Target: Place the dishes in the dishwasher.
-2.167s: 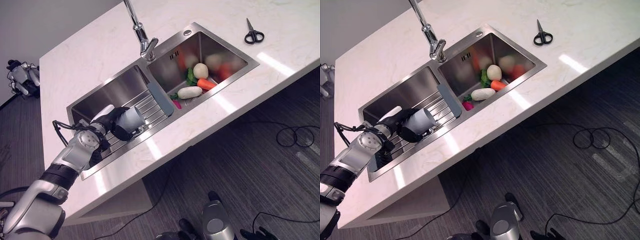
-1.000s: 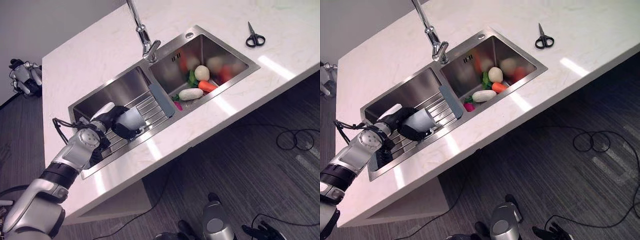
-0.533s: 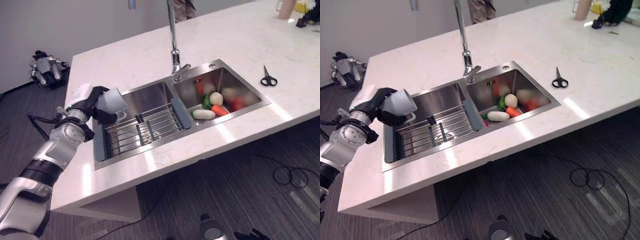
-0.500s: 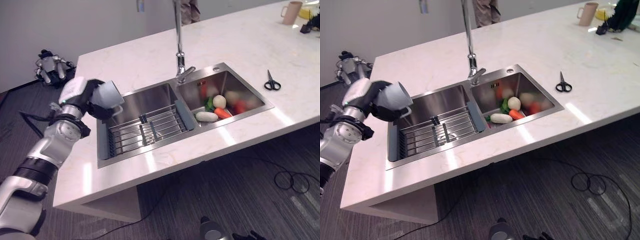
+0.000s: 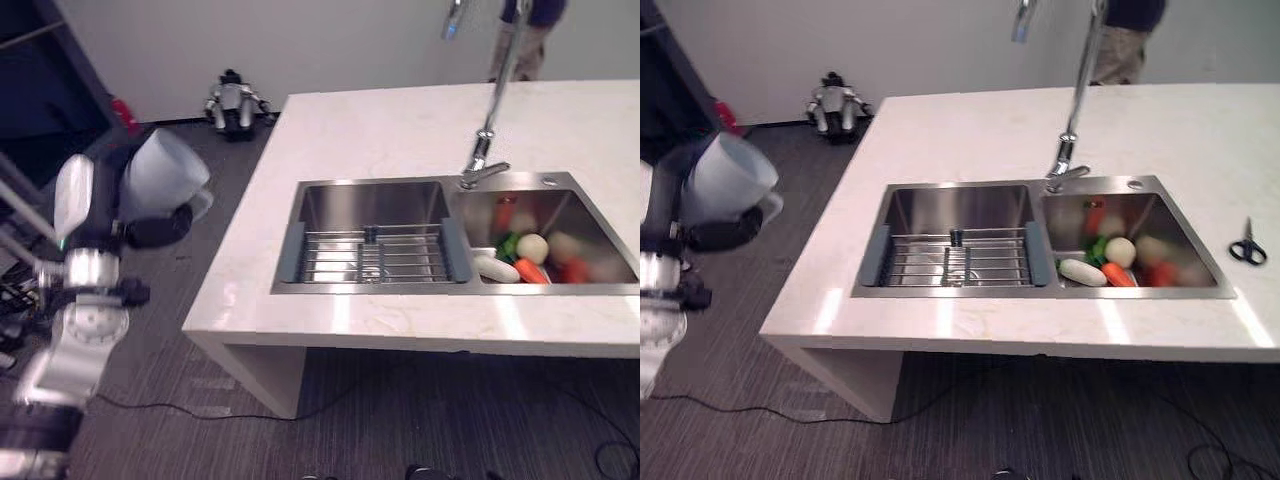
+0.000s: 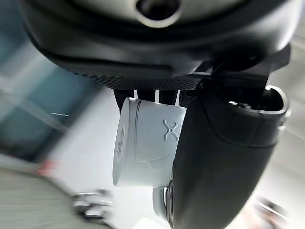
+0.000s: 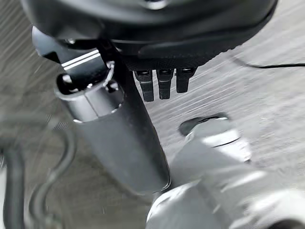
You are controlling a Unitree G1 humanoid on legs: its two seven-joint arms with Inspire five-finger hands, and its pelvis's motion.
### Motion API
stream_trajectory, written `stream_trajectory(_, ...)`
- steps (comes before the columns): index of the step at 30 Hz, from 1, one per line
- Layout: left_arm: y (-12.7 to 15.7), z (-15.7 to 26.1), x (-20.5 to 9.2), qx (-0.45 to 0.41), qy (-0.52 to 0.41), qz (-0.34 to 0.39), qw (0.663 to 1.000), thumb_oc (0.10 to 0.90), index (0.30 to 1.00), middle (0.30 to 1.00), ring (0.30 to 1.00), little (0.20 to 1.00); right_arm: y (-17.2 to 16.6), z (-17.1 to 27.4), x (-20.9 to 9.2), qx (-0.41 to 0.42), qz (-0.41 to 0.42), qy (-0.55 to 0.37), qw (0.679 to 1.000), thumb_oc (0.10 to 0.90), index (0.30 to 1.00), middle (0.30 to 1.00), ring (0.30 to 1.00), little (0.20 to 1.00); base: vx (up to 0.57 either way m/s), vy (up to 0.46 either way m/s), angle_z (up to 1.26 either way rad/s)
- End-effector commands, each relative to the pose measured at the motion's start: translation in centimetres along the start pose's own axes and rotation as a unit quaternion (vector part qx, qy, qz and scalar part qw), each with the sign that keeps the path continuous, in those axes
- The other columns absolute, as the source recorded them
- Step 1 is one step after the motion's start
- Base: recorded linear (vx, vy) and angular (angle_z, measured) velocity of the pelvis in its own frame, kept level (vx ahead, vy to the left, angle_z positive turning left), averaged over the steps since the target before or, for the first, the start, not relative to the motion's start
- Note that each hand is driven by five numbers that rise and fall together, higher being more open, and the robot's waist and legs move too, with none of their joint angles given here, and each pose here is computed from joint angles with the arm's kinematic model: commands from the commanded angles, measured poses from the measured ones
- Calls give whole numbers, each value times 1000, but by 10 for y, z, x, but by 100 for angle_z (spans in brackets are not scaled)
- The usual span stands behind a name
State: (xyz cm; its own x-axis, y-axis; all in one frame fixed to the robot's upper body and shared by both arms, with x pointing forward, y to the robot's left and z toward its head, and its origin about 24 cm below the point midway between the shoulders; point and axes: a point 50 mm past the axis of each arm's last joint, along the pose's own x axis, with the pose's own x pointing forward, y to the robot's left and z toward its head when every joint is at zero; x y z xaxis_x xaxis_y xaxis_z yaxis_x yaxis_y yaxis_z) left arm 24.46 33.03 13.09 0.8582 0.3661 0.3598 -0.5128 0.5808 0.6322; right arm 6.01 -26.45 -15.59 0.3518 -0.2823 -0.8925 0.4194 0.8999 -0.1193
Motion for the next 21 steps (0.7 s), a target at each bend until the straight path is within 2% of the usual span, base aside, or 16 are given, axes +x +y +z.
stream_trajectory(1, 43, 54, 21, -96, -140, 127, 977, 400, 300, 300, 300, 300, -3, 9, 0, -43, 8, -22, 999, 800, 900, 900, 900, 900, -69, 32, 46)
stream_trajectory(3, 40, 51, 17, -116, -134, 122, 976, 400, 300, 300, 300, 300, -2, 10, 1, -46, 8, -24, 999, 800, 900, 900, 900, 900, -68, 49, 62)
stream_trajectory(4, 30, 44, 3, -176, -121, 108, 971, 400, 300, 300, 300, 300, 0, 12, 1, -60, 11, -25, 998, 800, 900, 900, 900, 900, -118, 95, 94)
stream_trajectory(6, 17, 45, -6, -203, -129, 89, 967, 400, 300, 300, 300, 300, 2, 13, 1, -49, 5, -27, 998, 800, 900, 900, 900, 900, -209, 169, 150)
stream_trajectory(7, 8, 50, -6, -224, -148, 67, 961, 400, 300, 300, 300, 300, 0, 11, 1, -18, -7, -32, 999, 800, 900, 900, 900, 900, -180, 257, 285)
stream_trajectory(9, -9, 64, -6, -254, -170, 44, 951, 400, 300, 300, 300, 300, -4, 7, -1, 39, -23, -35, 998, 800, 900, 900, 900, 900, -39, 363, 449)
stream_trajectory(11, -10, 64, -9, -271, -174, 47, 946, 400, 300, 300, 300, 300, -3, 9, -1, 44, -17, -34, 998, 800, 900, 900, 900, 900, 125, 417, 365)
stream_trajectory(12, -8, 64, -10, -280, -181, 48, 942, 400, 300, 300, 300, 300, -2, 9, -1, 42, -14, -33, 998, 800, 900, 900, 900, 900, 163, 349, 136)
stream_trajectory(17, -7, 74, -14, -316, -225, 14, 922, 400, 300, 300, 300, 300, 10, 12, 1, 28, 10, -36, 999, 800, 900, 900, 900, 900, 142, 217, -11)
stream_trajectory(21, -16, 85, -11, -317, -244, -18, 916, 400, 300, 300, 300, 300, 30, 25, 0, 46, 50, -78, 995, 800, 900, 900, 900, 900, 161, 296, 26)
